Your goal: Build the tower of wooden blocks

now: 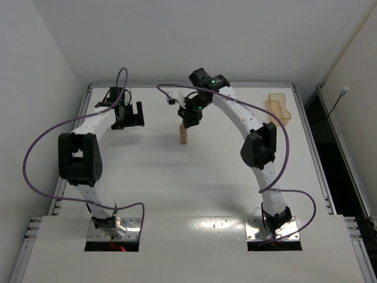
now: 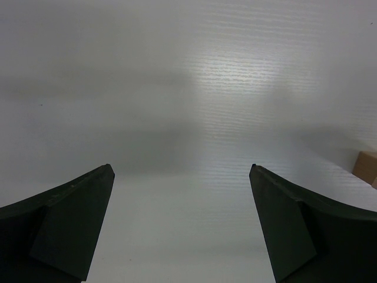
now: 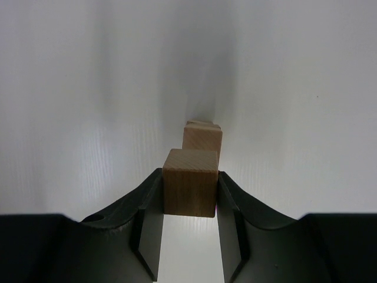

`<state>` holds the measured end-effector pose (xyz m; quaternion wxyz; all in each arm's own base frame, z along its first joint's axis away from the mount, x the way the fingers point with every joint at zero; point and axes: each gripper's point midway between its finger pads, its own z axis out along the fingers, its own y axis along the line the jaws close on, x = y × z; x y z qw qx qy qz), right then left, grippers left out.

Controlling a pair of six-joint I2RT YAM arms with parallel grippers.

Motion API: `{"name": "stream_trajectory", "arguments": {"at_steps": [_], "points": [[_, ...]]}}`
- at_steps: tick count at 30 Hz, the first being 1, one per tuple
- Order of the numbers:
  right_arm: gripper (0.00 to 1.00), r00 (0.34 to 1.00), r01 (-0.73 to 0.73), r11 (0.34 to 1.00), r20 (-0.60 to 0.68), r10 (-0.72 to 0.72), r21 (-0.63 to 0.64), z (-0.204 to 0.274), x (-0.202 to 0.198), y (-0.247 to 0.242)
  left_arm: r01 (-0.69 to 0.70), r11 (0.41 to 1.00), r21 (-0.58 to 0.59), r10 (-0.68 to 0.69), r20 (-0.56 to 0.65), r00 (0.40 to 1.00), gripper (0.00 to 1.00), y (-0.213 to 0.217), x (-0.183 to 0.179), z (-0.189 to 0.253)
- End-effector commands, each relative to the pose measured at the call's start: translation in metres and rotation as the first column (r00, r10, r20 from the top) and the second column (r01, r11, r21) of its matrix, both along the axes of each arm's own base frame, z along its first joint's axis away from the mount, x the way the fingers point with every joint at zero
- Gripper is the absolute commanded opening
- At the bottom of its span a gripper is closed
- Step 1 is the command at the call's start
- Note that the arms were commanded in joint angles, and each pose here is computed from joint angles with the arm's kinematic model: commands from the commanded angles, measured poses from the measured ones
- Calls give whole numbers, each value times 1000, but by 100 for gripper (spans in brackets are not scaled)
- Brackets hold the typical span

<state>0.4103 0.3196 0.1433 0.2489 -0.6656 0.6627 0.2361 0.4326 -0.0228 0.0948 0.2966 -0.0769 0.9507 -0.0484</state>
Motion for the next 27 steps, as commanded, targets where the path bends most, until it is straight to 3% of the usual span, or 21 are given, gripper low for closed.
{"name": "stream_trajectory", "arguments": {"at_steps": [1,27], "points": [[0,998,-35,999,53,34,29,9,5,14,-8,1000,-18,9,61,998,100,1,12,20],[0,997,12,1000,71,-11,-8,-12,19,24,-8,1000,-18,9,61,998,100,1,12,20]]}}
